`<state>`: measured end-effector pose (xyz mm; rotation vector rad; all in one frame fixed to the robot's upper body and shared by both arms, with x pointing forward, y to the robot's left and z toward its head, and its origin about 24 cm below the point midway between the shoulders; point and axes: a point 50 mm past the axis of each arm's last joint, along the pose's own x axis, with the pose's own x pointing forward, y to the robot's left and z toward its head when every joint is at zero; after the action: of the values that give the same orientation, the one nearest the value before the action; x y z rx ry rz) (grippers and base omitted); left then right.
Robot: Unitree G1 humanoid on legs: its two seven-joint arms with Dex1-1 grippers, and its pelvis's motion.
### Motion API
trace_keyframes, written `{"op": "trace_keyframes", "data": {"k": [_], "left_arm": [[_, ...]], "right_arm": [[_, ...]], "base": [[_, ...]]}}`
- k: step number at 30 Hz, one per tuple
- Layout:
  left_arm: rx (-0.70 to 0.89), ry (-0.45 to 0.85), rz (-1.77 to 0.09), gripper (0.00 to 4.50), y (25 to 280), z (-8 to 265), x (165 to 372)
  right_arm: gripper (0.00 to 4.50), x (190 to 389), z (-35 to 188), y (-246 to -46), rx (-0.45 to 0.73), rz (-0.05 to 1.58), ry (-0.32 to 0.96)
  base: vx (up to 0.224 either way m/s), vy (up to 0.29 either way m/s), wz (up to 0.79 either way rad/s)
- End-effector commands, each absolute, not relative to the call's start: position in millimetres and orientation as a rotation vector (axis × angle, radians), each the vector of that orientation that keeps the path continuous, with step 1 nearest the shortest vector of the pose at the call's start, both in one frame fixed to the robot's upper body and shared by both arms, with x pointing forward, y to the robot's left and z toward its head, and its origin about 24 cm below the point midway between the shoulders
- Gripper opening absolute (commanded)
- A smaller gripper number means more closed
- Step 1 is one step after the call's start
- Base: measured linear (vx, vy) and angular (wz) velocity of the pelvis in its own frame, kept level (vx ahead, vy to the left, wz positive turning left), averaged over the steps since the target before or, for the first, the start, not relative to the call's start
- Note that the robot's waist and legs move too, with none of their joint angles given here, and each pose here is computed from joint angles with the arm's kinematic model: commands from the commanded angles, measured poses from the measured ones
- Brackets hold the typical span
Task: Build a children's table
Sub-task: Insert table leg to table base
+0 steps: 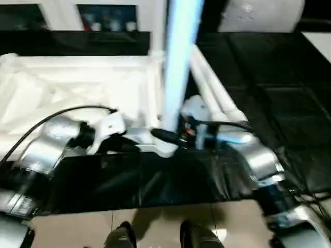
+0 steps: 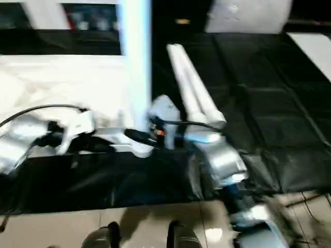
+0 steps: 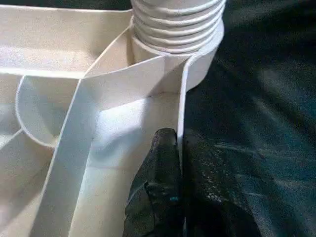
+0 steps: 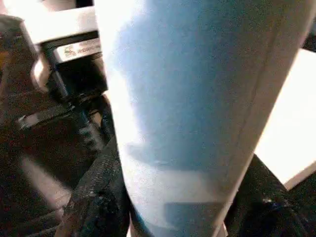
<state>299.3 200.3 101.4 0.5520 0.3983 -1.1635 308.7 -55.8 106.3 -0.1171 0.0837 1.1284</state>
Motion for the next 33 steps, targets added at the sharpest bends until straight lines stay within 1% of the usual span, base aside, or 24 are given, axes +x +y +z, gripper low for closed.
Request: {"op": "trace_keyframes", "data": {"k": [1,2,3,4,5,6,8,9,11,15,17,22,23,26,29,31,33], "left_arm": [[0.541,0.339,-0.961,0.00,208.8,116.3,301.4],[0.516,0.344,-0.932,0.00,204.1,113.5,292.7],[0.508,0.345,-0.924,0.00,201.9,112.5,289.0],[0.476,0.347,-0.900,0.00,191.2,109.9,276.8],[0.465,0.348,-0.891,0.00,187.2,109.5,272.5],[0.449,0.343,-0.885,0.00,177.5,108.9,267.3],[0.425,0.331,-0.869,0.00,160.9,109.4,262.8],[0.423,0.330,-0.867,0.00,159.6,109.6,262.7],[0.410,0.317,-0.843,0.00,147.8,111.8,263.7],[0.454,0.314,-0.817,0.00,150.0,113.4,269.2],[0.492,0.334,-0.782,0.00,155.4,114.2,270.7],[0.515,0.367,-0.706,0.00,161.6,115.0,272.9],[0.500,0.373,-0.689,0.00,162.0,116.4,274.3],[0.495,0.368,-0.692,0.00,161.4,117.8,276.8],[0.497,0.365,-0.702,0.00,161.2,118.3,279.0],[0.509,0.376,-0.705,0.00,163.4,116.7,279.9],[0.523,0.384,-0.700,0.00,166.6,115.7,281.9]], "right_arm": [[1.90,303.0,37.2,-72.6,-0.138,0.985,0.427],[1.90,307.5,38.9,-70.8,-0.130,0.940,0.415],[1.90,309.3,39.6,-70.1,-0.124,0.923,0.412],[1.90,316.7,42.0,-68.0,-0.115,0.857,0.398],[1.90,319.4,42.7,-67.3,-0.114,0.834,0.393],[1.90,323.7,44.3,-65.5,-0.106,0.802,0.384],[1.90,329.7,47.1,-60.8,-0.092,0.771,0.374],[1.90,330.1,47.3,-60.3,-0.091,0.770,0.374],[1.90,332.7,48.6,-53.0,-0.069,0.773,0.375],[1.90,330.9,48.0,-47.9,-0.066,0.802,0.382],[1.90,329.4,44.9,-45.2,-0.060,0.824,0.397],[1.90,331.4,42.4,-44.3,-0.035,0.822,0.401],[2.60,332.6,42.4,-44.1,-0.027,0.820,0.400],[2.60,333.7,42.4,-44.7,-0.029,0.823,0.398],[3.01,334.6,43.0,-45.9,-0.034,0.824,0.390],[3.13,334.1,43.5,-48.3,-0.042,0.834,0.377],[3.36,333.1,45.5,-51.9,-0.048,0.855,0.355]], "base": [[0.000,0.000,0.00],[0.000,0.000,0.00],[0.000,0.000,0.00],[0.000,0.000,0.00],[0.000,0.000,0.00],[0.000,0.000,0.00],[0.000,0.000,0.00],[0.000,0.000,0.00],[0.000,0.000,0.00],[0.000,0.000,0.00],[0.000,0.000,0.00],[0.000,0.000,0.00],[0.000,0.000,0.00],[0.000,0.000,0.00],[0.000,0.000,0.00],[0.000,0.000,0.00],[0.000,0.000,0.00]]}}
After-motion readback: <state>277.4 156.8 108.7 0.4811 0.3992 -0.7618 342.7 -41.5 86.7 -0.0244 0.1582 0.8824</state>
